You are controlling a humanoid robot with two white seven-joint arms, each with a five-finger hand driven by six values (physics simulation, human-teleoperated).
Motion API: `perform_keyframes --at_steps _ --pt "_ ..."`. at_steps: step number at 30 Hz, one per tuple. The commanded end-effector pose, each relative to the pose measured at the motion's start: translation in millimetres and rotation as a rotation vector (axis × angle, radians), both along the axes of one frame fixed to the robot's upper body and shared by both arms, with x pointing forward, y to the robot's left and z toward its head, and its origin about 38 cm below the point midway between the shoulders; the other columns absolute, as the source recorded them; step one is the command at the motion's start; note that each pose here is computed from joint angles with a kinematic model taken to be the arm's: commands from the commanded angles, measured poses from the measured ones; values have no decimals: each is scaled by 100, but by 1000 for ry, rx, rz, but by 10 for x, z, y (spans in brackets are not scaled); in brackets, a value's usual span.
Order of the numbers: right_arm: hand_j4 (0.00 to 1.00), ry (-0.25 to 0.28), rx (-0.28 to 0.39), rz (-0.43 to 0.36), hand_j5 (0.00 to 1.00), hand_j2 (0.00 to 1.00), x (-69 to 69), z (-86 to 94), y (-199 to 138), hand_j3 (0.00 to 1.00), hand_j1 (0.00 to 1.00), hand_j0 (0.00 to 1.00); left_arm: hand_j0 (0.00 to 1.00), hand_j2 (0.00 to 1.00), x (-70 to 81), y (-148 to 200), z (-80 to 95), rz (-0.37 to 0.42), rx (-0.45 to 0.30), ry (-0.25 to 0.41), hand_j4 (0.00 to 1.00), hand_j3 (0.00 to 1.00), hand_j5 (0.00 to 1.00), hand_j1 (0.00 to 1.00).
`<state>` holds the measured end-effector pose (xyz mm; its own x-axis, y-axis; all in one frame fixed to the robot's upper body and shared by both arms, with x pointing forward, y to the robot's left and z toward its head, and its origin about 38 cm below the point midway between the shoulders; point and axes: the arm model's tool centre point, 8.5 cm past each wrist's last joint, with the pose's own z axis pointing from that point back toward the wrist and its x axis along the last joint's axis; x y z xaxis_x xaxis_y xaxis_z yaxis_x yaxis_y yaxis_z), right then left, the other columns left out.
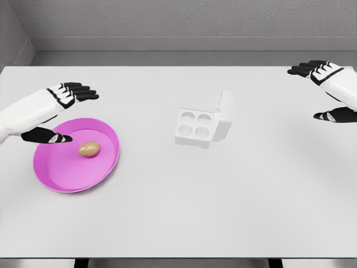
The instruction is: Pack egg into the box and close the box lid
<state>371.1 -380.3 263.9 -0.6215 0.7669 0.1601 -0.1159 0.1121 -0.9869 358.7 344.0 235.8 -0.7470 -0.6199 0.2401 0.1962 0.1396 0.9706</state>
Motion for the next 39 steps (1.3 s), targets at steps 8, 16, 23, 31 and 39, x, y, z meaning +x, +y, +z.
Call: perform_keyframes --at_steps 8,16,23,31,39 --pt "100 72 29 -15 100 100 25 -312 26 100 100 100 100 100 2 163 23 20 69 27 100 100 100 100" --pt "100 165 4 -3 100 100 64 -798 229 100 100 100 100 100 -278 -15 72 -141 -215 317 100 100 100 100" --pt "100 189 18 -2 100 100 75 -964 306 100 100 100 100 100 -58 166 -83 97 -207 427 100 100 100 100" --pt "100 213 37 -13 100 100 172 -1135 386 100 100 100 100 100 -75 -141 -394 74 -249 485 100 100 100 100" --pt "100 226 39 -7 100 100 180 -1246 470 100 100 100 94 94 -86 -129 -534 109 -243 529 94 94 94 94"
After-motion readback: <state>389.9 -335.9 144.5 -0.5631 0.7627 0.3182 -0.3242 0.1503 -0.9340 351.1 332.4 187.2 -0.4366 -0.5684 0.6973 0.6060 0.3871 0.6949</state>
